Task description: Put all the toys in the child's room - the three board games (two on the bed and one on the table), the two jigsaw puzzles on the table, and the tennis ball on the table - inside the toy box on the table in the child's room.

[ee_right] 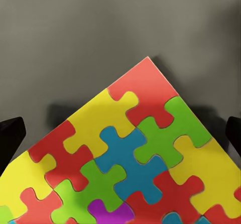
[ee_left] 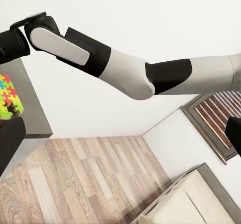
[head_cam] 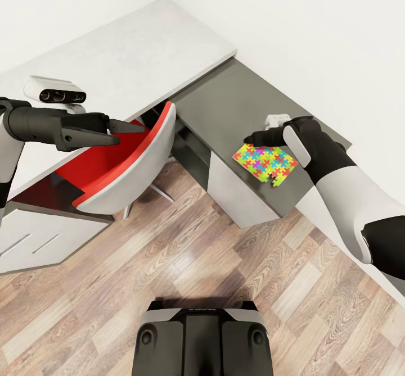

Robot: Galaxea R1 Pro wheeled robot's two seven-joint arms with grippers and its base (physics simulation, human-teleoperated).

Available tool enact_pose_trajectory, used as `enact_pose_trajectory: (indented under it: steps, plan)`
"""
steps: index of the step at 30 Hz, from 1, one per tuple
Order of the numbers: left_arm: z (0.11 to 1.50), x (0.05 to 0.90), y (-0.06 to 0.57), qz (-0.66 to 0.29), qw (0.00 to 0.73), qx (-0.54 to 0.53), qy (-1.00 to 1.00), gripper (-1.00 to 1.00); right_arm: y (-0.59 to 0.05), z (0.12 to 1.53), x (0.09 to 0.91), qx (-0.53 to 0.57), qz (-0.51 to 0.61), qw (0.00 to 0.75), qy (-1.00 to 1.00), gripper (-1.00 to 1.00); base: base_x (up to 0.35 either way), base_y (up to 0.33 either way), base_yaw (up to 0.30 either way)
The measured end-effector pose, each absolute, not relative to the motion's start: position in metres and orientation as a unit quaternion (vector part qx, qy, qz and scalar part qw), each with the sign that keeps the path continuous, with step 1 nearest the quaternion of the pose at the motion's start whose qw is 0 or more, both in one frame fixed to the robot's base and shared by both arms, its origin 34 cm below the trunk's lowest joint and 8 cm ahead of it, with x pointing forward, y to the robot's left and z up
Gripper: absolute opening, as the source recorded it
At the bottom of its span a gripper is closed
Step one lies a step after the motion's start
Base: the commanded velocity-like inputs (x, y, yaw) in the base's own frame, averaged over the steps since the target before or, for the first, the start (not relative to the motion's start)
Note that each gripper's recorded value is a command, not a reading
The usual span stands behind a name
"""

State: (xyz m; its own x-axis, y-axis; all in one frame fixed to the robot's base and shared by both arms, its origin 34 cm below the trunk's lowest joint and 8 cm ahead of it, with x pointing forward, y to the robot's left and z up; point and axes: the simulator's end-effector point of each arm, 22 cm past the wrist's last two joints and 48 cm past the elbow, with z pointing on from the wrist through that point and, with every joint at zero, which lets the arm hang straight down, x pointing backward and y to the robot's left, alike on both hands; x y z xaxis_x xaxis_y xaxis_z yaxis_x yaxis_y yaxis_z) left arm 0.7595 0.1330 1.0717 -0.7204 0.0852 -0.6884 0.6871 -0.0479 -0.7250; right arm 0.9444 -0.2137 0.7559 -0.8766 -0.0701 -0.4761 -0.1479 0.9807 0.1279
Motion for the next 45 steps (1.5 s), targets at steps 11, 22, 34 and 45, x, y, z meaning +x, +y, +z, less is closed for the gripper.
enact_pose_trajectory:
  steps: [11, 22, 34, 45]
  plan:
    - [1.0714, 0.7595, 0.1330, -0.660, 0.228, 0.297, 0.652, 1.00, -0.2187, 0.7557, 0.9445, -0.055, 0.077, 0.242, 0.966, 1.00, -0.001, 0.000, 0.000]
    - [1.0708, 0.7599, 0.1329, -0.660, 0.227, 0.296, 0.652, 1.00, -0.2185, 0.7558, 0.9445, -0.056, 0.079, 0.242, 0.966, 1.00, -0.112, 0.000, 0.000]
    - [1.0709, 0.7599, 0.1327, -0.661, 0.227, 0.295, 0.652, 1.00, -0.2222, 0.7551, 0.9439, -0.054, 0.077, 0.241, 0.966, 1.00, -0.004, 0.000, 0.000]
    - [1.0711, 0.7603, 0.1330, -0.661, 0.227, 0.295, 0.652, 1.00, -0.2242, 0.7559, 0.9439, -0.053, 0.076, 0.242, 0.966, 1.00, 0.001, 0.061, -0.028]
